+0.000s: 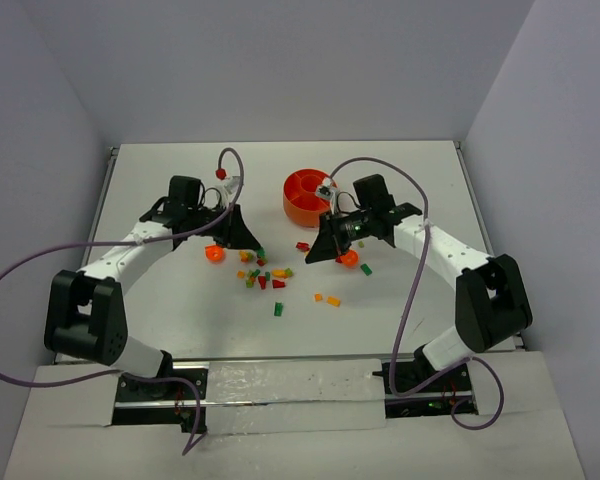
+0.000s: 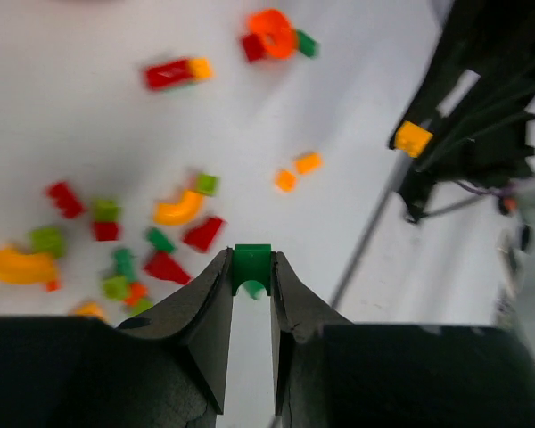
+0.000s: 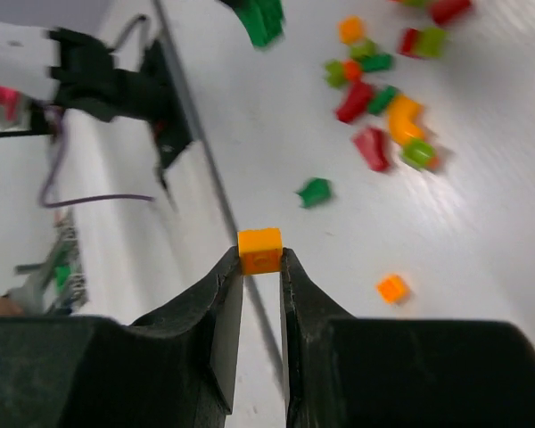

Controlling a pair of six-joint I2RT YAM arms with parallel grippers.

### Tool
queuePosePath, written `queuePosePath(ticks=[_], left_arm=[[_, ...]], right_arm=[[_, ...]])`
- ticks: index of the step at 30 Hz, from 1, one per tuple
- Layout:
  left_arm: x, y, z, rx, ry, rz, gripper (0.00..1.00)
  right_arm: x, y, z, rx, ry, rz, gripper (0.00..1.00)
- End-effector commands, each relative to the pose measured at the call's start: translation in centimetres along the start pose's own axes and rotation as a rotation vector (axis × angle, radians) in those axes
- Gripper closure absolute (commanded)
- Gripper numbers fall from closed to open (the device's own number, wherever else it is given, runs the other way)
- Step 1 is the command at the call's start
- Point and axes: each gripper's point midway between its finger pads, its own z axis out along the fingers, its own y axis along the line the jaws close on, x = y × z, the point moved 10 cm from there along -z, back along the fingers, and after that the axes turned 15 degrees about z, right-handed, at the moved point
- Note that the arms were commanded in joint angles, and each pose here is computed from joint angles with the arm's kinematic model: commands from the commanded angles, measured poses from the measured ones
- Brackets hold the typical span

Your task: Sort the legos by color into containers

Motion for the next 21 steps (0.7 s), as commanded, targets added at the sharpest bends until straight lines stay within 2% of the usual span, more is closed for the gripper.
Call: queuePosePath(ticks=[1,2,3,5,9,14,21], left_arm=[[-2.2,3.7,-1.0,-0.401,0.049,0.150,1.00],[-2.5,3.8,-1.0,-0.406,0.038,0.160,1.00],[-2.9,4.9,-1.0,-0.506,0.056,0.161,1.00],[-2.9,6.1,-0.9,-0.588,0.080,0.151,1.00],[-2.4,8.2,-0.4,-0.711,0.132,0.120,1.00],[-0.8,10.1,-0.2,-0.841,0.214,0.099,1.00],[0.5,10.8,-0.1,-0.855,0.278,0.092,0.99]], right_arm=[[0.3,-3.9,-2.0,0.407,-0.069,-0.053,1.00],[0.3,-4.4,-2.2,0.466,-0.086,-0.053,1.00],[0.5,-5.3,-2.7,0.565,-0.100,-0.067,1.00],[0.6,-6.3,-3.2,0.695,-0.119,-0.078,1.00],[1.3,-7.8,-3.7,0.832,-0.111,-0.080,1.00],[2.0,-9.2,-4.1,0.926,-0.101,-0.058,1.00],[2.3,-10.2,-4.3,0.978,-0.091,-0.046,1.00]])
